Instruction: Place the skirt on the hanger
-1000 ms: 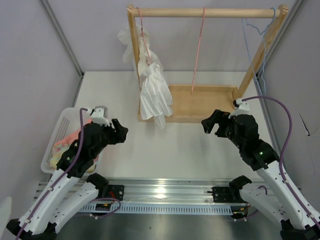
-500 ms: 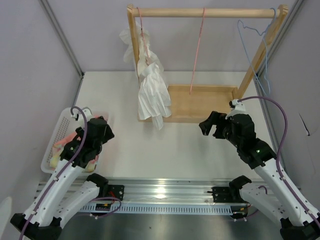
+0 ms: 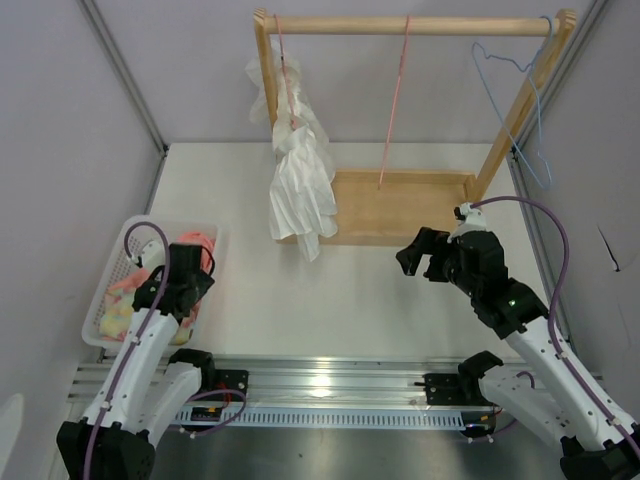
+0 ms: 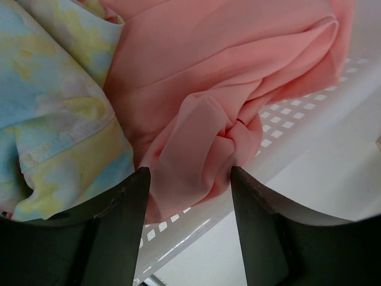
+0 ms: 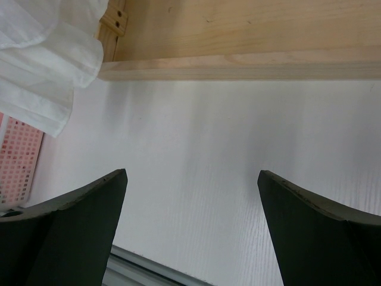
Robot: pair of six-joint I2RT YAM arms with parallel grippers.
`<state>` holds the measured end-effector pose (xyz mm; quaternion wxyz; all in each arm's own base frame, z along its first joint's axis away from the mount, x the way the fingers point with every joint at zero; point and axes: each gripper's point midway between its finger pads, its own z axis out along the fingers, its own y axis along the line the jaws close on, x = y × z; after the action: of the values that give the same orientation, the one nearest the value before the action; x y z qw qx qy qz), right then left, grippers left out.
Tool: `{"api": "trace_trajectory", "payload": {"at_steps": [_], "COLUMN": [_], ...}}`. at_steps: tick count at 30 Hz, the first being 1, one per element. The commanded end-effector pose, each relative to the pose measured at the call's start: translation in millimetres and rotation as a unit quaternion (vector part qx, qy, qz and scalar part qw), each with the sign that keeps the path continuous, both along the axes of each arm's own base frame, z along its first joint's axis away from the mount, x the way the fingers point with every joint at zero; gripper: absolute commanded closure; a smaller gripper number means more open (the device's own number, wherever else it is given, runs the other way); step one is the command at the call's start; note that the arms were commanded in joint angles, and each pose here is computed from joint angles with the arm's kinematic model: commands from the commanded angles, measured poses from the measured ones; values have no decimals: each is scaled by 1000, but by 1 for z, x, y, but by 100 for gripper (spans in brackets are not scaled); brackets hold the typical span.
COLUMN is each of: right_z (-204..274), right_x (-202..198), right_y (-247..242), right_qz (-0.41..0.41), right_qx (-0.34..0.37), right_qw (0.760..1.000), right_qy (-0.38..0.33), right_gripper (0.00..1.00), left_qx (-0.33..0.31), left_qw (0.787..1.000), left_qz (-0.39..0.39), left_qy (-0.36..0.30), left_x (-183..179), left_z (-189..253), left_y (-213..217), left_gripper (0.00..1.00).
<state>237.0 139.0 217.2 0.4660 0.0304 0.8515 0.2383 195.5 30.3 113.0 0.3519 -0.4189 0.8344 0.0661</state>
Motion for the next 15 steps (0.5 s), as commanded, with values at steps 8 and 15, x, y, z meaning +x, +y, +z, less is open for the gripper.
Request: {"api": "trace_trajectory", "payload": {"at_steps": [8,15], "right_z": [-1,6], "right_x": [1,3], "right_y": [5,14], "right_qz": [4,22], "right_qx": [15,27], "right_qw": [1000,999], "right_qy": [2,-1], "right_gripper": [1,0], "left_qx": [-27,42], "left_qw": [999,987], "left_qz": [20,-62], "left_qy": [-41,-144], "left_x": [29,68], "left_z": [8,112], "left_y": [-2,3], "left_gripper": [86,100]}}
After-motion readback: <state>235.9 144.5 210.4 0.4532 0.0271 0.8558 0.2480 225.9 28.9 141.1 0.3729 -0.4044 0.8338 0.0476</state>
